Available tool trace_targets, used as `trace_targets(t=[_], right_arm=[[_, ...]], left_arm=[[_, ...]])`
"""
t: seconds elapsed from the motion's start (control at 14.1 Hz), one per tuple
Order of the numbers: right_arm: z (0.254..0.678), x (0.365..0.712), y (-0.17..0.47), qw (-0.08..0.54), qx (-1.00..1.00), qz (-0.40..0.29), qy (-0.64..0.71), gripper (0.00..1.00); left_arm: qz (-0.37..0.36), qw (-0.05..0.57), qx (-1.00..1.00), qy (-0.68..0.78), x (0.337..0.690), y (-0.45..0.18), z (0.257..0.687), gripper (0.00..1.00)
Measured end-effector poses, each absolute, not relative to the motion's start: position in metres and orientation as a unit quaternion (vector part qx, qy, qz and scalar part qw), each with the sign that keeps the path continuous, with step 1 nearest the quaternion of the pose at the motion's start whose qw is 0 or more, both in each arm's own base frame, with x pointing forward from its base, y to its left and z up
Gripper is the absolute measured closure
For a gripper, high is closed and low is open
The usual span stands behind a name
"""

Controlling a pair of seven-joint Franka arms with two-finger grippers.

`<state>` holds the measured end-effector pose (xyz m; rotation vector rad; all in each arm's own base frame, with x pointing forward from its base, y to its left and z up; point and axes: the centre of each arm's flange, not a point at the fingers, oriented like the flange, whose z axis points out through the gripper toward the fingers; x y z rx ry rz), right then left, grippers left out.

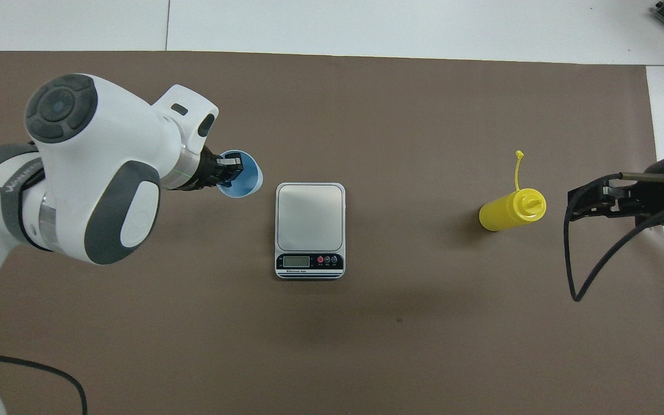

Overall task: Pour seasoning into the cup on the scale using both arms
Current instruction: 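Lift the blue cup with the left gripper and set it on the scale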

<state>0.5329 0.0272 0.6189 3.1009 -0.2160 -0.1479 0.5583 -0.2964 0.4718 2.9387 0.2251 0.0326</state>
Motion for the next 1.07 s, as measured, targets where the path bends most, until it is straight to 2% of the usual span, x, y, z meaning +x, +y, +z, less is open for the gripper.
trace_targets(t=[0.43, 1.07], right_arm=[[0.619, 0.533, 0.027, 0.015, 0.996, -0.048, -0.069, 0.0], [0.619, 0.533, 0.027, 0.015, 0.996, -0.048, -0.069, 0.0]], left_arm=[[0.003, 0.071, 0.996, 0.056, 0.545, -0.366, 0.417, 0.96], [0.009, 0.045, 0.998, 0.044, 0.55, -0.365, 0.385, 0.96]])
